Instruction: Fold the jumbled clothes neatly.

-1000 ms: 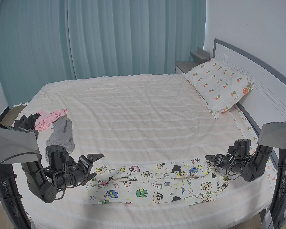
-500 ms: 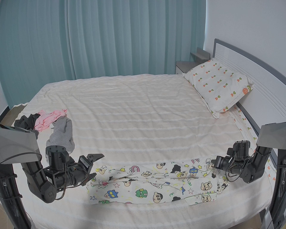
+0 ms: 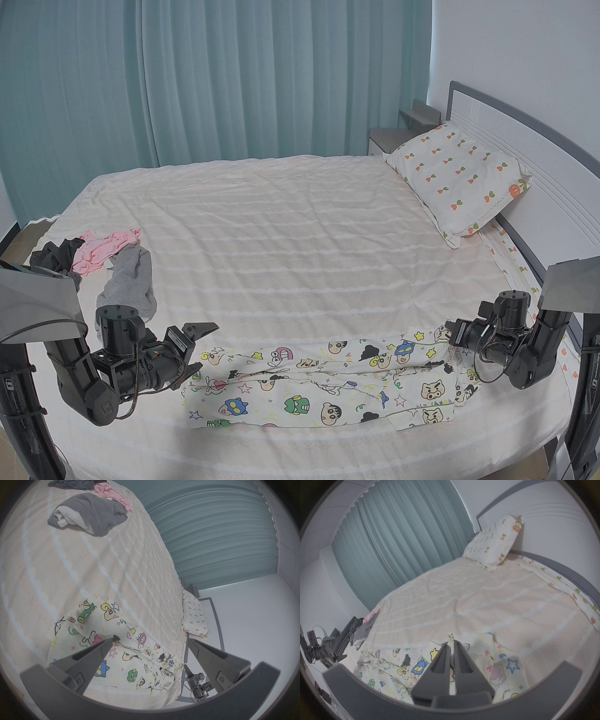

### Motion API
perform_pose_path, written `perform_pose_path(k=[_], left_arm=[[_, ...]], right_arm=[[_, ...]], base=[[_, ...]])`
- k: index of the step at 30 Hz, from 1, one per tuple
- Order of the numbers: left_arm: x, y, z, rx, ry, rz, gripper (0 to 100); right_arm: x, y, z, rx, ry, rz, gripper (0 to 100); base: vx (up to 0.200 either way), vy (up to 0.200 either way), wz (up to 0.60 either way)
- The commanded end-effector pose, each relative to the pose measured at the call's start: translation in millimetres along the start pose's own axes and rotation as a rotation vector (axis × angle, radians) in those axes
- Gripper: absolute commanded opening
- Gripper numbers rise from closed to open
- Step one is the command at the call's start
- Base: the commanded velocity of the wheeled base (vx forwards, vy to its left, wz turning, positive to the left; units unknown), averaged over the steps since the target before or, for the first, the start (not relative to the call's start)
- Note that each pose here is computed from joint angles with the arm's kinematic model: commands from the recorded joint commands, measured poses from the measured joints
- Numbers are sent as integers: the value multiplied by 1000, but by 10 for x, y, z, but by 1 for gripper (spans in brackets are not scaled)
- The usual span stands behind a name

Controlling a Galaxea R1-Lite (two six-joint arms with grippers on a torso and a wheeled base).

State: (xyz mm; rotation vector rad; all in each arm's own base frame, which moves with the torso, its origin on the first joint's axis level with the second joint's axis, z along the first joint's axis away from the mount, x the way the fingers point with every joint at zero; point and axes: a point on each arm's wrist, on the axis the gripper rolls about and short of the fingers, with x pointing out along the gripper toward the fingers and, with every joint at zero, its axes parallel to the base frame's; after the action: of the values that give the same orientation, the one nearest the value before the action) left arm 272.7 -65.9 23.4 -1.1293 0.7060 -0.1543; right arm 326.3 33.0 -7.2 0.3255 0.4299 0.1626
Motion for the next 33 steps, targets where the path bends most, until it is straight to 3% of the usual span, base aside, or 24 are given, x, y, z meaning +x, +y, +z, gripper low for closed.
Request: perform_pose_path(k=[1, 11, 28, 29, 33], left_arm=[[4, 6, -1, -1, 1, 2, 100], [4, 6, -1, -1, 1, 2, 100], [6, 10, -1, -1, 0, 4, 100], [6, 3, 1, -1, -1, 1, 100], [4, 6, 0, -1, -1, 3, 100]], right_arm=[[13, -16, -164, -24, 3, 16, 0], [324, -61, -173, -38, -60, 38, 0], [490, -105, -210, -36, -79, 30, 0], [490, -105, -210, -38, -79, 30, 100], [488, -107, -215, -34, -76, 29, 100]], base=[[0, 0, 0], [0, 0, 0], [0, 0, 0], [0, 0, 0], [0, 0, 0]])
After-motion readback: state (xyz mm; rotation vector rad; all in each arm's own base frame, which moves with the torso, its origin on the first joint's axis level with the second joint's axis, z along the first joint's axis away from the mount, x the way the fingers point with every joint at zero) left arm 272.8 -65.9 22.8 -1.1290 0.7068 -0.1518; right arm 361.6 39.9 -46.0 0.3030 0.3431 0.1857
